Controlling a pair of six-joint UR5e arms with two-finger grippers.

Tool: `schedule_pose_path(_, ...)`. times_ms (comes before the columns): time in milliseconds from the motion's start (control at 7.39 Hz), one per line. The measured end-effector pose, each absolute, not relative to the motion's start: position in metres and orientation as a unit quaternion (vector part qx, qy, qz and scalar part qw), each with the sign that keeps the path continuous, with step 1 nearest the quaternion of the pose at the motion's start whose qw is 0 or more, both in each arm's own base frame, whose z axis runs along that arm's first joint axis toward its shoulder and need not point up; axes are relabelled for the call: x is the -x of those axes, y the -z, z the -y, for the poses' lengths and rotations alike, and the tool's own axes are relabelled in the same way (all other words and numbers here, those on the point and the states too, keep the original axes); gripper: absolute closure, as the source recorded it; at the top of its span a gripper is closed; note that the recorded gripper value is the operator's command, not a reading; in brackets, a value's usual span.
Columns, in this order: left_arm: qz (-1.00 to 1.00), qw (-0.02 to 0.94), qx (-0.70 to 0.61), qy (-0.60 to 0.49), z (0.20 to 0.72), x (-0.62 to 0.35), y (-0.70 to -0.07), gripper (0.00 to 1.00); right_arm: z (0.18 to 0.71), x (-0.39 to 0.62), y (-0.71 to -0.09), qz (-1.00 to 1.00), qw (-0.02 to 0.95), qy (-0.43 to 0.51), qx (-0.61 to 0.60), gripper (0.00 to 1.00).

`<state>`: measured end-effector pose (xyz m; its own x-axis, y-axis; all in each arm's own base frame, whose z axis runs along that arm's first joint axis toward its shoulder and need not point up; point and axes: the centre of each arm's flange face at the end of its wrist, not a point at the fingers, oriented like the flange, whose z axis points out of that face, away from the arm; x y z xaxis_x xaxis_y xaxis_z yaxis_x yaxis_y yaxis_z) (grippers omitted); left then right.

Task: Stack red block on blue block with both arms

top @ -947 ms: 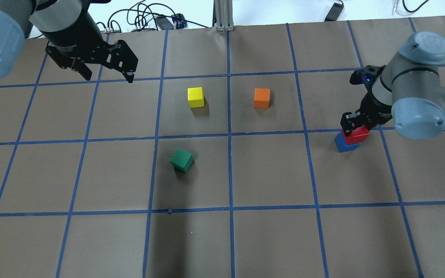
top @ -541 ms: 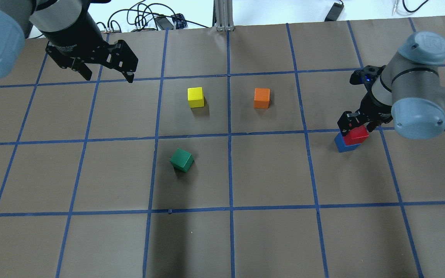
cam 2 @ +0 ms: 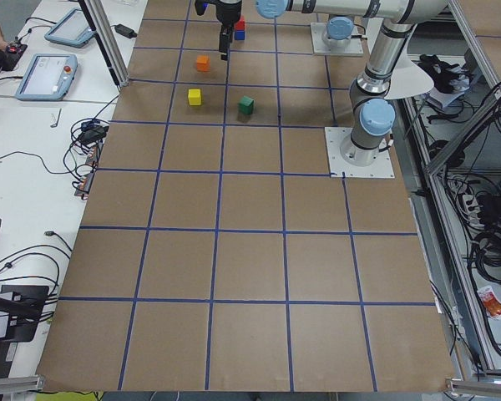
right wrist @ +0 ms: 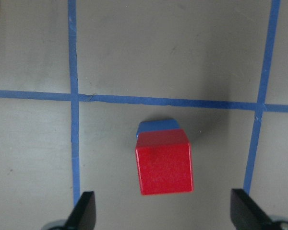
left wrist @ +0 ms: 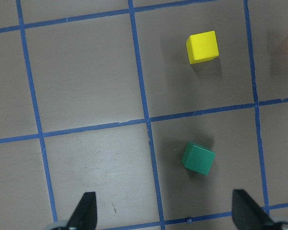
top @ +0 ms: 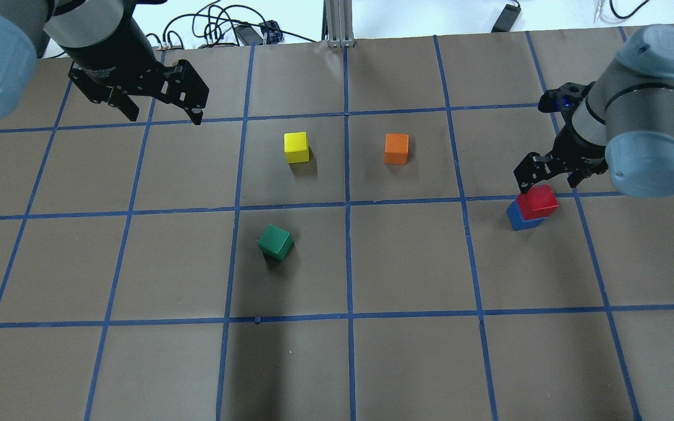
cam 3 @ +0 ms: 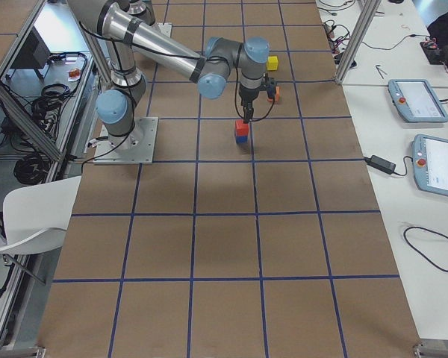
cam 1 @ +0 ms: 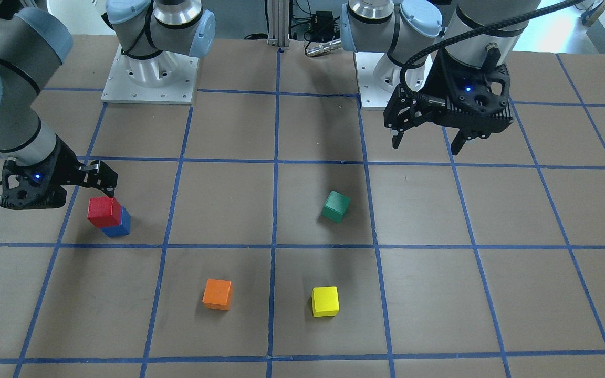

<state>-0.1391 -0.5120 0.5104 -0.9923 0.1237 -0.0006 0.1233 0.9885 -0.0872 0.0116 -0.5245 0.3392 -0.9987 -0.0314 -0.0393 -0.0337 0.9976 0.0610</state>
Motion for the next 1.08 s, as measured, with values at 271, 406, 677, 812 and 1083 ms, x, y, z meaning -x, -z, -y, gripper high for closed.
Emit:
schedule_pose_path(271,0.997,0.002,0.062,-0.044,0.512,0.139,-0.510,0.00,0.537,-0.045,-0.420,-0.999,0.020,-0.047,-0.001,0.00)
schedule_pose_path(406,0.997,0.002,0.062,-0.043,0.512,0.139,-0.510,0.00,0.541,-0.061,-0.458,-0.999,0.018,-0.047,-0.015,0.00)
schedule_pose_path(677,0.997,0.002,0.063,-0.043,0.512,0.140,-0.510,0.00,0.540,-0.090,-0.483,-0.997,0.025,-0.052,-0.042,0.00)
schedule_pose_path(812,0.997,0.002,0.063,-0.043,0.512,0.140,-0.510,0.00,0.534,-0.110,-0.477,-0.997,0.031,-0.059,-0.035,0.00)
schedule_pose_path(1083,0.997,0.002,0.063,-0.043,0.511,0.140,-0.510,0.00,0.526,-0.134,-0.467,-0.996,0.034,-0.070,-0.033,0.00)
